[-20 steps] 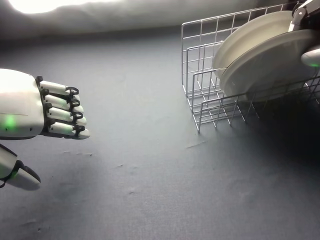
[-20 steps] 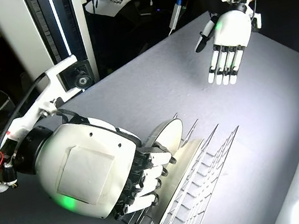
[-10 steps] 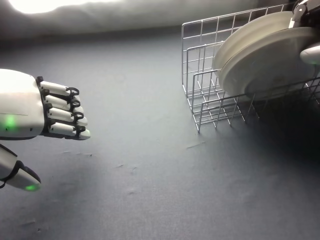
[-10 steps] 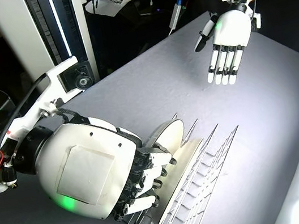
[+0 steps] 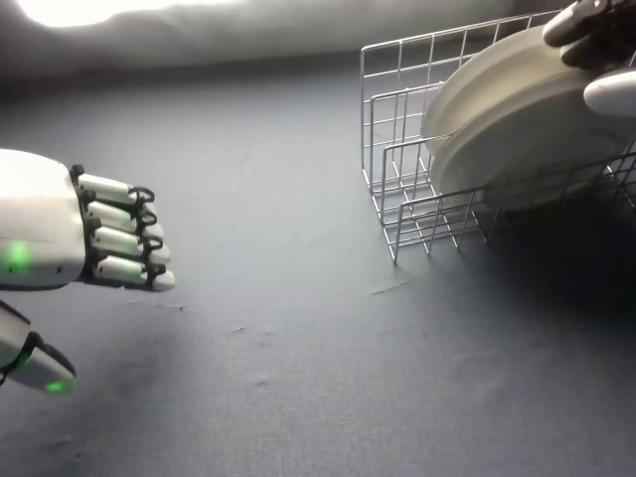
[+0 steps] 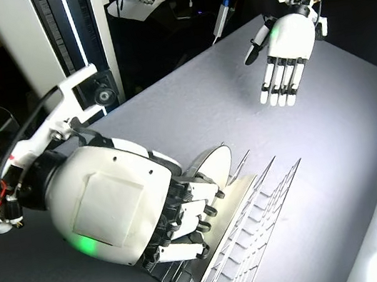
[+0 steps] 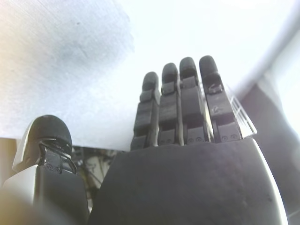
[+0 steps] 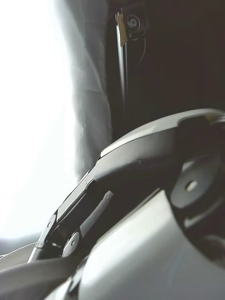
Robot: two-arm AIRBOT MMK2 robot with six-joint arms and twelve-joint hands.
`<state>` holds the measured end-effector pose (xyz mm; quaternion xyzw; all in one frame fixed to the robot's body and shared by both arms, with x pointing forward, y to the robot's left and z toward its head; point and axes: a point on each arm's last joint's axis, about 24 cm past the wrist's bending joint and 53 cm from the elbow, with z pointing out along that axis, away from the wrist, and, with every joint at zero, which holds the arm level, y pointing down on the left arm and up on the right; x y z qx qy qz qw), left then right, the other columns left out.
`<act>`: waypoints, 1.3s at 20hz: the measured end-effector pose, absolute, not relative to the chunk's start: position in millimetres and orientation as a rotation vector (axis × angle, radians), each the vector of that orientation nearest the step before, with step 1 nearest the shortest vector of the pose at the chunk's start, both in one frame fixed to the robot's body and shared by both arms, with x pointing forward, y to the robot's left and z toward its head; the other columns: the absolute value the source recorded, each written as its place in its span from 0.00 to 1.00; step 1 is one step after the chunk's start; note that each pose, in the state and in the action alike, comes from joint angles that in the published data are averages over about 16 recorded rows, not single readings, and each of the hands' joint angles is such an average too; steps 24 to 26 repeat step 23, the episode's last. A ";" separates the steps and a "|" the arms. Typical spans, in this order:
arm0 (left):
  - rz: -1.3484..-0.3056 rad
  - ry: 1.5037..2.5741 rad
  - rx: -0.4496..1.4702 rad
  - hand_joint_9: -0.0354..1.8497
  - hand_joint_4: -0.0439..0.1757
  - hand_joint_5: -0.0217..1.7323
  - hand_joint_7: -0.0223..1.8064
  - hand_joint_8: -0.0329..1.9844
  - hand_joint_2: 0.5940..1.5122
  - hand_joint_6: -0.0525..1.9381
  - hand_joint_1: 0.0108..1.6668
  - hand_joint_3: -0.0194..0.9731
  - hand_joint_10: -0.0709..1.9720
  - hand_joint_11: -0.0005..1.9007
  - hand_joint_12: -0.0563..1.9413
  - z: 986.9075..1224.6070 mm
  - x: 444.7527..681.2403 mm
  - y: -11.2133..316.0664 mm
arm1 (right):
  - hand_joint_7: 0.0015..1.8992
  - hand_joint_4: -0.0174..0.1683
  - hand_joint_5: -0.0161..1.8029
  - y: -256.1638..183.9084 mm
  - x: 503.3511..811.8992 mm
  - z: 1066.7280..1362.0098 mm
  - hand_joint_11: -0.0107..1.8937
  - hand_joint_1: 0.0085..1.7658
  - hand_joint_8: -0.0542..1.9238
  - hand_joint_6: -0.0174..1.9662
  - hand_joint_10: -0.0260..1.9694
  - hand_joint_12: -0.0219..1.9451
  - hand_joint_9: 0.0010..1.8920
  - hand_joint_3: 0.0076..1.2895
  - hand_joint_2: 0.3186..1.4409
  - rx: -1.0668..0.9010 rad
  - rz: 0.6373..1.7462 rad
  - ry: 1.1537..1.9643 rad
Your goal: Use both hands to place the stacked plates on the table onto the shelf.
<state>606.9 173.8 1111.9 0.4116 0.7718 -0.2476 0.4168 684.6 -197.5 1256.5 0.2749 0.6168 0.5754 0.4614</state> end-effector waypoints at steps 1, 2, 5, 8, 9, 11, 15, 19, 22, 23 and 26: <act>-0.621 1.940 1.033 0.13 0.22 0.12 0.13 0.02 0.60 0.03 0.00 0.03 0.04 0.01 0.29 1111.0 606.5 174.2 | 0.50 0.07 0.46 -196.3 683.5 1258.9 0.25 0.68 0.06 0.26 0.07 0.63 0.50 0.00 0.64 0.674 1.423 1.511; -0.621 1.943 1.033 0.13 0.22 0.12 0.14 0.02 0.60 0.03 0.00 0.03 0.04 0.01 0.30 1110.2 606.1 174.6 | 0.50 0.07 0.46 -194.6 682.2 1261.6 0.24 0.68 0.05 0.23 0.06 0.63 0.49 0.00 0.64 0.671 1.433 1.504; -0.621 1.951 1.033 0.13 0.22 0.12 0.14 0.02 0.60 0.03 0.00 0.03 0.04 0.01 0.30 1108.2 605.2 175.7 | 0.50 0.07 0.45 -186.3 676.2 1270.9 0.22 0.66 0.04 0.14 0.05 0.64 0.48 0.00 0.63 0.649 1.465 1.485; -0.620 1.956 1.031 0.13 0.22 0.12 0.13 0.02 0.60 0.03 0.00 0.03 0.04 0.01 0.29 1107.2 604.7 177.0 | 0.49 0.06 0.46 -170.9 666.0 1279.5 0.21 0.65 0.04 0.08 0.04 0.64 0.48 0.00 0.63 0.587 1.493 1.485; -0.620 1.957 1.030 0.13 0.22 0.12 0.13 0.02 0.60 0.03 0.00 0.03 0.04 0.01 0.29 1107.1 604.6 177.5 | 0.49 0.06 0.46 -164.6 661.7 1282.2 0.21 0.65 0.03 0.07 0.04 0.64 0.47 0.00 0.63 0.557 1.499 1.488; -0.620 1.959 1.028 0.13 0.22 0.12 0.13 0.02 0.60 0.03 0.00 0.03 0.04 0.01 0.29 1107.3 604.7 178.3 | 0.49 0.06 0.46 -151.2 652.0 1287.6 0.20 0.64 0.03 0.06 0.04 0.65 0.47 0.00 0.64 0.486 1.510 1.495; -0.619 1.962 1.023 0.13 0.22 0.13 0.14 0.02 0.60 0.03 0.00 0.03 0.04 0.01 0.29 1107.5 605.0 180.0 | 0.49 0.06 0.48 -123.1 629.3 1297.0 0.20 0.63 0.03 0.06 0.04 0.65 0.48 0.00 0.64 0.311 1.519 1.509; -0.619 1.963 1.021 0.14 0.22 0.14 0.15 0.02 0.60 0.03 0.00 0.03 0.04 0.01 0.29 1107.9 604.9 180.9 | 0.50 0.06 0.50 -104.1 612.2 1299.0 0.20 0.63 0.03 0.07 0.04 0.66 0.48 0.00 0.64 0.180 1.513 1.524; -0.618 1.964 1.020 0.14 0.22 0.14 0.15 0.02 0.60 0.03 0.00 0.03 0.04 0.01 0.30 1108.3 604.8 181.8 | 0.51 0.06 0.51 -93.1 601.3 1297.4 0.19 0.63 0.03 0.08 0.04 0.66 0.49 0.00 0.65 0.084 1.496 1.535; -0.618 1.964 1.020 0.15 0.22 0.15 0.16 0.02 0.60 0.03 0.00 0.03 0.04 0.01 0.30 1108.3 604.8 181.8 | 0.51 0.06 0.52 -90.4 598.4 1296.9 0.19 0.63 0.03 0.08 0.04 0.66 0.49 0.00 0.64 0.056 1.490 1.537; -0.618 1.964 1.020 0.15 0.22 0.15 0.16 0.02 0.60 0.03 0.00 0.03 0.04 0.01 0.30 1108.3 604.8 181.8 | 0.51 0.06 0.52 -90.4 598.4 1296.9 0.19 0.63 0.03 0.08 0.04 0.66 0.49 0.00 0.64 0.056 1.490 1.537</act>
